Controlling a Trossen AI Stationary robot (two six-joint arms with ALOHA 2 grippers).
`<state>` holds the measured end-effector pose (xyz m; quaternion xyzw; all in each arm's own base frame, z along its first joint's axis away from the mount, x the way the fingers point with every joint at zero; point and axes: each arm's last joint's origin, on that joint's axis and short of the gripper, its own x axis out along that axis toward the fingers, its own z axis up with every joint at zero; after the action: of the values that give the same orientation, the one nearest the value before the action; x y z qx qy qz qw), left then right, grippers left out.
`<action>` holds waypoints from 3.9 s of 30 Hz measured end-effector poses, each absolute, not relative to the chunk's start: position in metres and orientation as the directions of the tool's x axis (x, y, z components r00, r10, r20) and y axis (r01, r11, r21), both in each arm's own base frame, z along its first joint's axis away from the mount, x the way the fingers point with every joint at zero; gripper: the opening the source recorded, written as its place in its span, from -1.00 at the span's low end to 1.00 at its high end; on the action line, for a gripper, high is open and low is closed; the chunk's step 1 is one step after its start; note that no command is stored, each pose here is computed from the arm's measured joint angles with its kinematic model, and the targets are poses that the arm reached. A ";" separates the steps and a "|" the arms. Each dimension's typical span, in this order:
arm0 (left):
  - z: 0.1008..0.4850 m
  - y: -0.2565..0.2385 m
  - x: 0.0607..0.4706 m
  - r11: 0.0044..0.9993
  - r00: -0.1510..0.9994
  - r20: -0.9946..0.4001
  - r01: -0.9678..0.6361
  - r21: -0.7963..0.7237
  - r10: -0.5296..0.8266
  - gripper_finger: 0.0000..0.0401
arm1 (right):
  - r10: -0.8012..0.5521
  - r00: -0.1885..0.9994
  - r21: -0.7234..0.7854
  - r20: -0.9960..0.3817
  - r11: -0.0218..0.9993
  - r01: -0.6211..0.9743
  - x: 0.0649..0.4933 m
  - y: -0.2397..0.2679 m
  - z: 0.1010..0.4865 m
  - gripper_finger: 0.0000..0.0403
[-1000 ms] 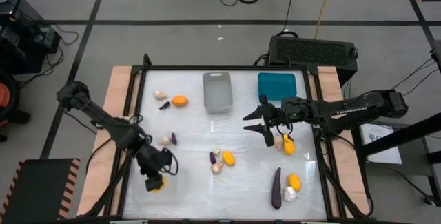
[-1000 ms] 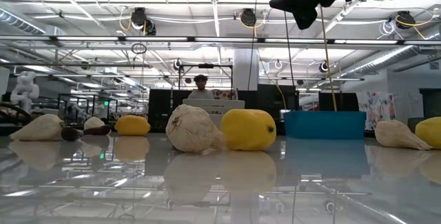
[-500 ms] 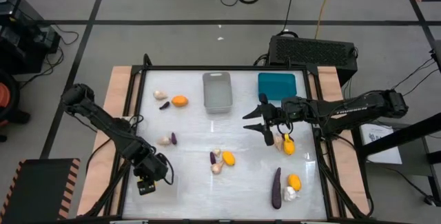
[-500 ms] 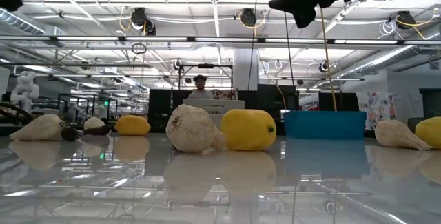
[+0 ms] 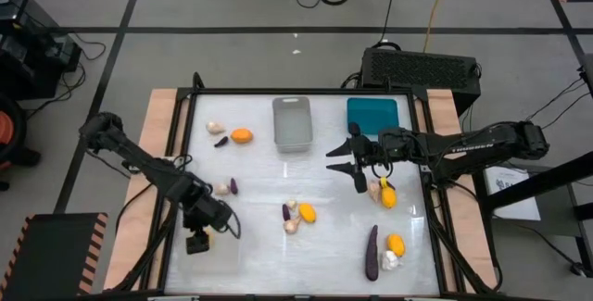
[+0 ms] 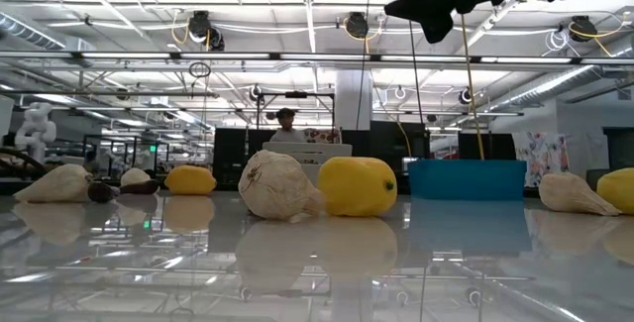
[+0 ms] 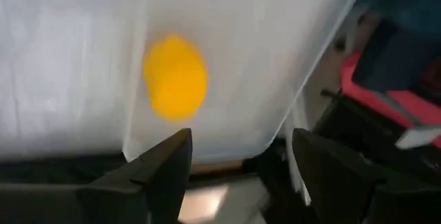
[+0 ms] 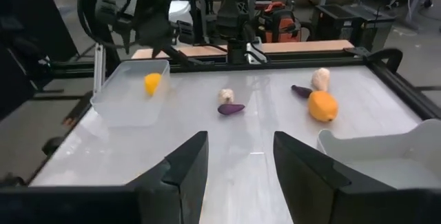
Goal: Sort produce into baskets
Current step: Put the lemon into the transparent bin
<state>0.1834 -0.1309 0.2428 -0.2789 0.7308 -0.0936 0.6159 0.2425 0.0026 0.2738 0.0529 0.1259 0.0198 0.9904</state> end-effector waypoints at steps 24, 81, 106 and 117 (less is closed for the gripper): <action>0.256 0.065 0.255 0.985 0.364 -0.926 -0.168 0.038 0.098 0.29 | 0.179 0.949 0.549 -0.261 0.836 -0.007 0.240 0.034 0.272 -0.22; 0.244 0.067 0.236 0.873 0.230 -0.913 -0.285 -0.395 -0.338 0.05 | 0.088 0.956 0.428 -0.280 0.903 0.042 0.237 0.046 0.270 -0.22; 0.243 -0.167 0.209 0.855 0.119 -0.932 -0.372 -0.361 -0.342 0.06 | 0.091 0.966 0.087 -0.242 0.994 -0.071 0.238 0.046 0.274 -0.22; 0.213 -0.189 0.207 0.896 0.038 -0.973 -0.383 -0.226 -0.229 0.22 | 0.097 0.964 0.098 -0.246 0.992 -0.075 0.238 0.046 0.274 -0.22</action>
<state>0.2070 -0.1893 0.2129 -0.2214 0.6914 0.0559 0.6854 0.2379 0.0464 0.2737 0.0438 0.1261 0.0434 0.9901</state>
